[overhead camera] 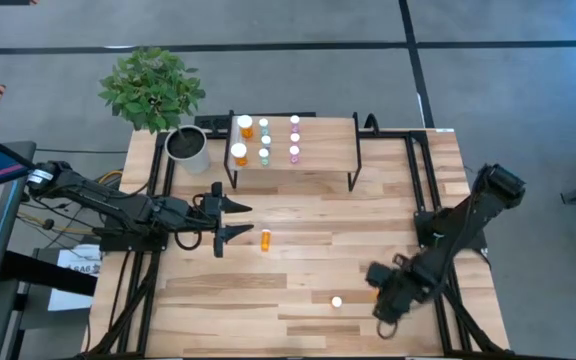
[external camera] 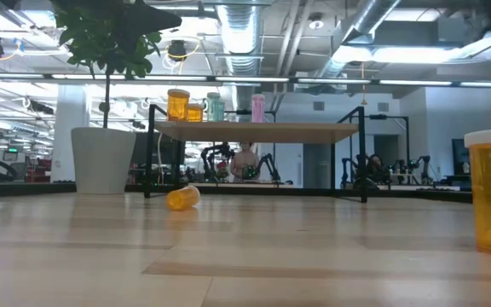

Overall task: Pick and place medicine bottles onto shelf by color
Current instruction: Put the bottom right small orange pill bottle on the shelf

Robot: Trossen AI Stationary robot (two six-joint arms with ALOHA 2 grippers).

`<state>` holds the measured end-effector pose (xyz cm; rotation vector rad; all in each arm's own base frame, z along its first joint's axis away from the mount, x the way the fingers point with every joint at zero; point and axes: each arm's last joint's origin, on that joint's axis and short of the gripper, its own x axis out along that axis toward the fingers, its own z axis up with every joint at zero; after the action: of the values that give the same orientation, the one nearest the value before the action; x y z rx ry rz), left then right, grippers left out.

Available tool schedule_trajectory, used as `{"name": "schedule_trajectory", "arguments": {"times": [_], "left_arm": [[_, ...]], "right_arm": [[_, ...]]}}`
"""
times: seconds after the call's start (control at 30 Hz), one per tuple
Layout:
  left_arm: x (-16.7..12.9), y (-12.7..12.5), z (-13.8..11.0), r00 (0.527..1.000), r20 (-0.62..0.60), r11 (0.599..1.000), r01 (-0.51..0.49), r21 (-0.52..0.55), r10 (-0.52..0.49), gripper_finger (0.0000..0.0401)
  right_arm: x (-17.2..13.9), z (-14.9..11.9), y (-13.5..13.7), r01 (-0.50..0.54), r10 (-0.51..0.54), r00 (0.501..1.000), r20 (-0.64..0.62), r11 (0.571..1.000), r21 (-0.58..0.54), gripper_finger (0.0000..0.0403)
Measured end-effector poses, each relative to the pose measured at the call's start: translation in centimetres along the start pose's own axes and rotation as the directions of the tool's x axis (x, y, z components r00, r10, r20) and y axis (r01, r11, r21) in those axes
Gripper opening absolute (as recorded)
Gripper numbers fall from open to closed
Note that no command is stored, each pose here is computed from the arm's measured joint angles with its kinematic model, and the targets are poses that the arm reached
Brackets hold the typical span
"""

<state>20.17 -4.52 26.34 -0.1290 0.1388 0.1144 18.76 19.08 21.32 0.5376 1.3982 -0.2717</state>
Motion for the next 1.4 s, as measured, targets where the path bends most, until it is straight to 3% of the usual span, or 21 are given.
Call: {"name": "schedule_trajectory", "arguments": {"times": [0.13, 0.3, 0.5, 0.7, 0.9, 1.07, 1.23, 1.4], "left_arm": [[0.0, 0.0, 0.0, 1.000, 0.000, 1.000, 0.000, 0.001, 0.000, 0.0212], [0.0, 0.0, 0.0, 1.000, 0.000, 1.000, 0.000, 0.001, 0.000, 0.0212], [0.0, 0.0, 0.1, 1.000, 0.008, 1.000, 0.001, 0.012, -0.002, 0.0212], [0.0, 0.0, 0.1, 1.000, 0.008, 1.000, 0.001, 0.014, -0.001, 0.0212], [0.0, 0.0, 0.1, 1.000, 0.008, 1.000, 0.001, 0.025, -0.001, 0.0212], [0.0, 0.0, 0.1, 1.000, 0.007, 1.000, 0.001, 0.026, -0.001, 0.0212], [0.0, 0.0, 0.0, 1.000, 0.003, 0.999, 0.001, 0.039, -0.001, 0.0212], [0.0, 0.0, 0.0, 1.000, 0.002, 0.999, 0.000, 0.043, -0.001, 0.0212]], "right_arm": [[-3.2, 3.8, -1.4, -0.025, 0.027, 0.998, 0.054, 0.999, -0.048, 0.0137], [-7.8, 9.2, -4.1, -0.011, 0.031, 0.978, 0.206, 0.995, -0.095, 0.0143], [-12.8, 16.0, -8.5, 0.021, 0.010, 0.933, 0.359, 0.996, -0.083, 0.0140], [-16.5, 21.9, -13.7, 0.096, -0.092, 0.903, 0.419, 0.995, 0.013, 0.0144], [-18.3, 27.4, -18.7, 0.094, -0.134, 0.897, 0.422, 0.989, 0.114, 0.0145], [-17.7, 31.0, -21.7, 0.081, -0.130, 0.928, 0.349, 0.985, 0.152, 0.0146], [-17.1, 32.9, -24.0, 0.110, -0.156, 0.956, 0.249, 0.976, 0.190, 0.0148], [-17.9, 33.5, -25.4, 0.114, -0.170, 0.954, 0.247, 0.968, 0.225, 0.0147]]}}
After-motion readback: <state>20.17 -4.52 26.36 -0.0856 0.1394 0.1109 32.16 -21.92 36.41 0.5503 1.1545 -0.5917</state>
